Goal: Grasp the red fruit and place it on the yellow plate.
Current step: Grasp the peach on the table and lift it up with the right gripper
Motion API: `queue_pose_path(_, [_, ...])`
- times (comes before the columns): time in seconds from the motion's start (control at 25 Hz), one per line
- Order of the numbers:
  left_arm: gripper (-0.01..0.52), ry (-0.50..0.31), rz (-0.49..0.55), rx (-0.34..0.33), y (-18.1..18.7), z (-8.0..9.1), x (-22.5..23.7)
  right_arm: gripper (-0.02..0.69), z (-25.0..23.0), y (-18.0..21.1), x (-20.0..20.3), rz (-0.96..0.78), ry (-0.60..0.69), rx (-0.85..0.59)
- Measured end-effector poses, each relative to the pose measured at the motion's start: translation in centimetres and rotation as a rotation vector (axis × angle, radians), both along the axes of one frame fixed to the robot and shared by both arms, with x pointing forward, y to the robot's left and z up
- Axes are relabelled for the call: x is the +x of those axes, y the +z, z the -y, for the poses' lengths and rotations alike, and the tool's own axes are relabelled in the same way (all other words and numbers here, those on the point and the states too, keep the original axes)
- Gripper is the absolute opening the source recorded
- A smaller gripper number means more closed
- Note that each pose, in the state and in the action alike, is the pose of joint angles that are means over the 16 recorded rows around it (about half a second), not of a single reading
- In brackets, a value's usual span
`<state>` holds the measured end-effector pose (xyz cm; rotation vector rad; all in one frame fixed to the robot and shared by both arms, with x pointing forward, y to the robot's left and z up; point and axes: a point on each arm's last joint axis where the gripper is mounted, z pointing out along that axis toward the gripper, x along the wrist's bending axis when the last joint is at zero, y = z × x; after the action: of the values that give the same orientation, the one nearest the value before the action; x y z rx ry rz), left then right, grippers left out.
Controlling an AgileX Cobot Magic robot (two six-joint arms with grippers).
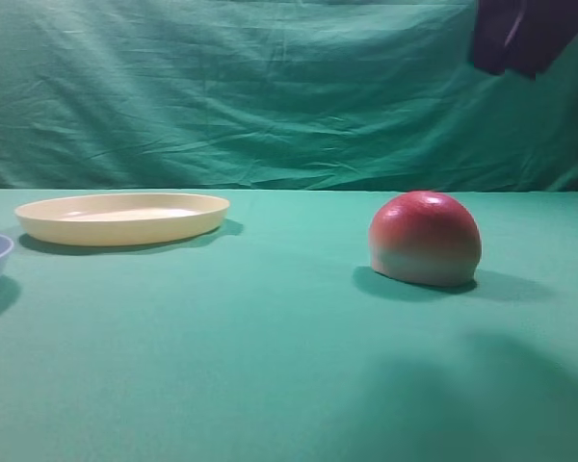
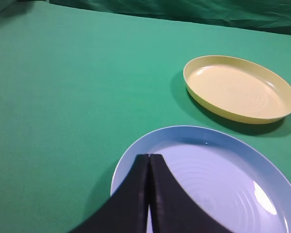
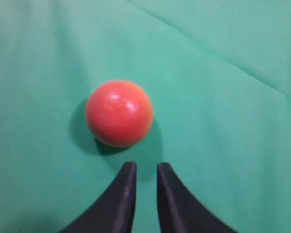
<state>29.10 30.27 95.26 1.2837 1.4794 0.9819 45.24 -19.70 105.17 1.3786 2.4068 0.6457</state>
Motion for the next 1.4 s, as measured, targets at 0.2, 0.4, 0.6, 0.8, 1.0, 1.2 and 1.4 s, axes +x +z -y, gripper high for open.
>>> queue_pose_path(0.2, [0.000, 0.000, 0.000, 0.000, 0.0, 0.0, 0.0, 0.336, -2.9, -1.3, 2.3, -0.067, 0.062, -0.022])
queue_pose_path(0.4, [0.000, 0.000, 0.000, 0.000, 0.0, 0.0, 0.0, 0.539, -4.6, -2.5, 3.9, -0.126, 0.072, -0.020])
queue_pose_path(0.6, [0.000, 0.000, 0.000, 0.000, 0.0, 0.0, 0.0, 0.653, -5.6, -4.0, 5.0, -0.187, 0.065, -0.013])
queue_pose_path(0.8, [0.000, 0.000, 0.000, 0.000, 0.0, 0.0, 0.0, 0.668, -6.3, -6.4, 5.9, -0.251, 0.061, -0.018])
queue_pose_path(1.0, [0.000, 0.000, 0.000, 0.000, 0.0, 0.0, 0.0, 0.653, -6.9, -9.2, 6.8, -0.297, 0.063, -0.039])
queue_pose_path(1.2, [0.000, 0.000, 0.000, 0.000, 0.0, 0.0, 0.0, 0.583, -7.2, -11.2, 7.5, -0.313, 0.074, -0.058])
queue_pose_path(1.4, [0.000, 0.000, 0.000, 0.000, 0.0, 0.0, 0.0, 0.476, -7.5, -12.0, 8.1, -0.314, 0.084, -0.066])
